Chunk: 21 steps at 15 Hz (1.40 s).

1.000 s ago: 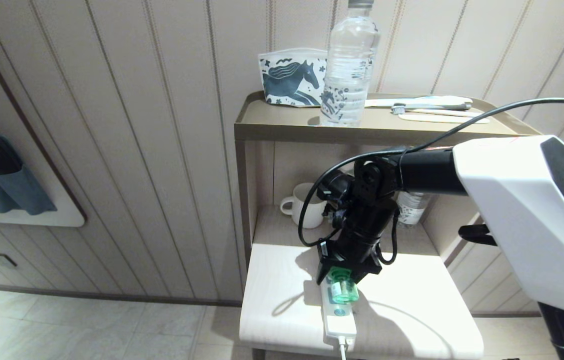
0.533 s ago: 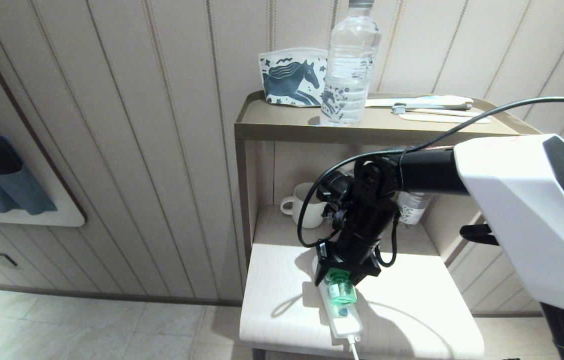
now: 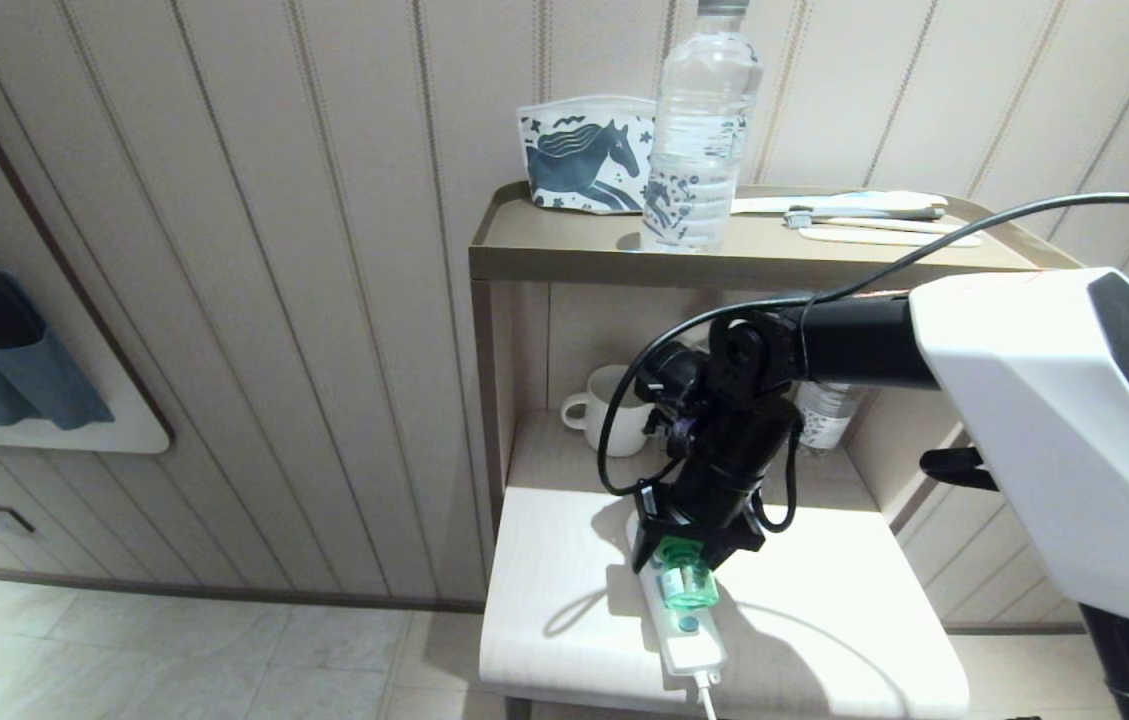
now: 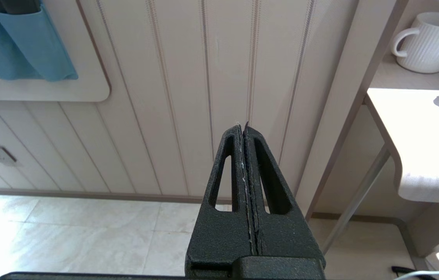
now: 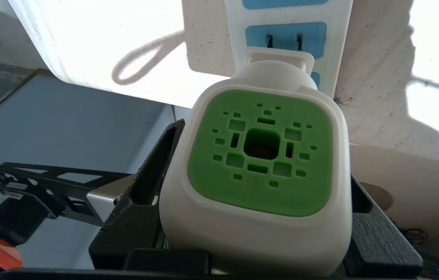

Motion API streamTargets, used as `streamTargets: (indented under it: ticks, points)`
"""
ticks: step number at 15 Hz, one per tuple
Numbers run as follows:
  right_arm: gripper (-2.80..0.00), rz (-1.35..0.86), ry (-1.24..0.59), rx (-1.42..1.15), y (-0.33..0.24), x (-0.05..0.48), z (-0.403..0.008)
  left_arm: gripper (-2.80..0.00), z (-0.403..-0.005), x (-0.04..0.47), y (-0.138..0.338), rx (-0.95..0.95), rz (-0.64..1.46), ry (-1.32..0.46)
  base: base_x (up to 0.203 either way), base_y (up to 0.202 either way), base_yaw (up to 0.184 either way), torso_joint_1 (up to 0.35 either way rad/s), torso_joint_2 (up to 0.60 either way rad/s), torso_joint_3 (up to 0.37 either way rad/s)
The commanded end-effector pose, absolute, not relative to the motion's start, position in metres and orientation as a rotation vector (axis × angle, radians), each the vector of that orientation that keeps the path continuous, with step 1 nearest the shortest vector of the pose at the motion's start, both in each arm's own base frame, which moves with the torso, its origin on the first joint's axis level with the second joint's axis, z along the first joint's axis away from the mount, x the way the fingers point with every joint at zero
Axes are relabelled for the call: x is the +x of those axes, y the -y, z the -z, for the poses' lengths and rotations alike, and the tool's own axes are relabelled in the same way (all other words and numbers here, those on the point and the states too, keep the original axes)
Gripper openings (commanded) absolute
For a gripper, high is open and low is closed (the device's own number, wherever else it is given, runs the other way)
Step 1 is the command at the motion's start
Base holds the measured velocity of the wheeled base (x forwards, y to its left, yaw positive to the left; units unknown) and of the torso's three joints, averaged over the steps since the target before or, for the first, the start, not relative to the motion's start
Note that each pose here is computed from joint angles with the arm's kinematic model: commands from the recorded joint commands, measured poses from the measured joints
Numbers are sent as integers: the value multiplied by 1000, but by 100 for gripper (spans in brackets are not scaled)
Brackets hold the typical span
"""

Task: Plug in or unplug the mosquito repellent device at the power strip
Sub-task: Insert the plug into the socket

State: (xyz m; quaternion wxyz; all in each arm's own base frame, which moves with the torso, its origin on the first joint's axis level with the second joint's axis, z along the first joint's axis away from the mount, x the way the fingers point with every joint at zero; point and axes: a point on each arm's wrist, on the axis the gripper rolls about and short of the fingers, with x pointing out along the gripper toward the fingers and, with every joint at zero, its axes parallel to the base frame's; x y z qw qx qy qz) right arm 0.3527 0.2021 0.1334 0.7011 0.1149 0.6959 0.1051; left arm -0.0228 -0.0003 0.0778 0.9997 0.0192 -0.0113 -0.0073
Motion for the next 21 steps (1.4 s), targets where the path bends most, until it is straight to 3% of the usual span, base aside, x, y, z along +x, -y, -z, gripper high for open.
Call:
streamTargets:
  ticks: [1,10,21]
  points:
    - [-280,-233,-1565,249,-203,354,-128,-280,-78,-23,0,38,15,23,0,0,0,0,0,0]
    - [-280,-255,-1580,218,-201,350,-132,-280,-78,-23,0,38,15,23,0,0,0,0,0,0]
    - [-280,-299,-1623,253,-191,368,-109,-280,-78,-23,0,38,15,23,0,0,0,0,0,0]
